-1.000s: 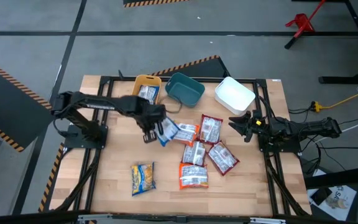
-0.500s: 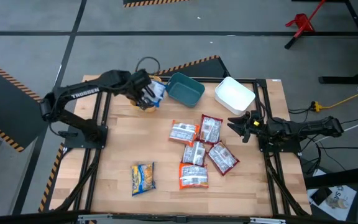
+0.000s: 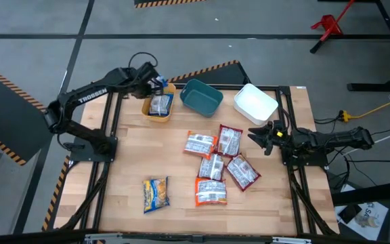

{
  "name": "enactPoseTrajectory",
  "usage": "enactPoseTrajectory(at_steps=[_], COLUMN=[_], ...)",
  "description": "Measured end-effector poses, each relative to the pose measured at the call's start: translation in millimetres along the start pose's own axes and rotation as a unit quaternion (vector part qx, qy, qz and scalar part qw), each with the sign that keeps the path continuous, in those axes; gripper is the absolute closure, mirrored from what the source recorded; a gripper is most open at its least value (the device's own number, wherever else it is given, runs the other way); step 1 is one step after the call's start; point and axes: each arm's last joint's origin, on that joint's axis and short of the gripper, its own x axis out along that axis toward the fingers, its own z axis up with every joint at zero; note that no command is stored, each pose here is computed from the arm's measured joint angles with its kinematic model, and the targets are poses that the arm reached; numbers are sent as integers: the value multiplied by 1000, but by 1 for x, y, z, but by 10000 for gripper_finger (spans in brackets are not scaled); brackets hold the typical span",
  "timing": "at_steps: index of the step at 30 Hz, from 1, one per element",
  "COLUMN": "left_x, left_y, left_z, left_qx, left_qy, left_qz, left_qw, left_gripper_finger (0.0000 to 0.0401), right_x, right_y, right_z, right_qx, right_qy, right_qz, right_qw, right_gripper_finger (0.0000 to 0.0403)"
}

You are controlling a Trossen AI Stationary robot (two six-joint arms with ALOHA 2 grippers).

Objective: Sort Maruchan noodles
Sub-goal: Put the top blue noodle pack into the yellow bin

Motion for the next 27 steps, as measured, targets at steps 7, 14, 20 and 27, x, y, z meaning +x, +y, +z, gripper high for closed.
enactPoseTrajectory(at_steps=[7,14,20,27], left_x=[1,14,33,50], left_y=[-15,-13,-10,-6], left_z=[-24,-56,-70,-77], left_qx=[-121,-193,-211,-212], left_qy=[-32,-38,-32,-30], left_qz=[-20,1,-17,-39], left_qw=[992,980,977,976], left_gripper_finger=[401,401,401,401], right_x=[0,0,0,0], right_y=[0,0,0,0], right_z=[0,0,0,0], right_qx=[0,0,-2,-2], right_qy=[0,0,0,1], right_qz=[0,1,1,1], right_qw=[1000,1000,1000,1000], right_gripper_finger=[212,212,212,212])
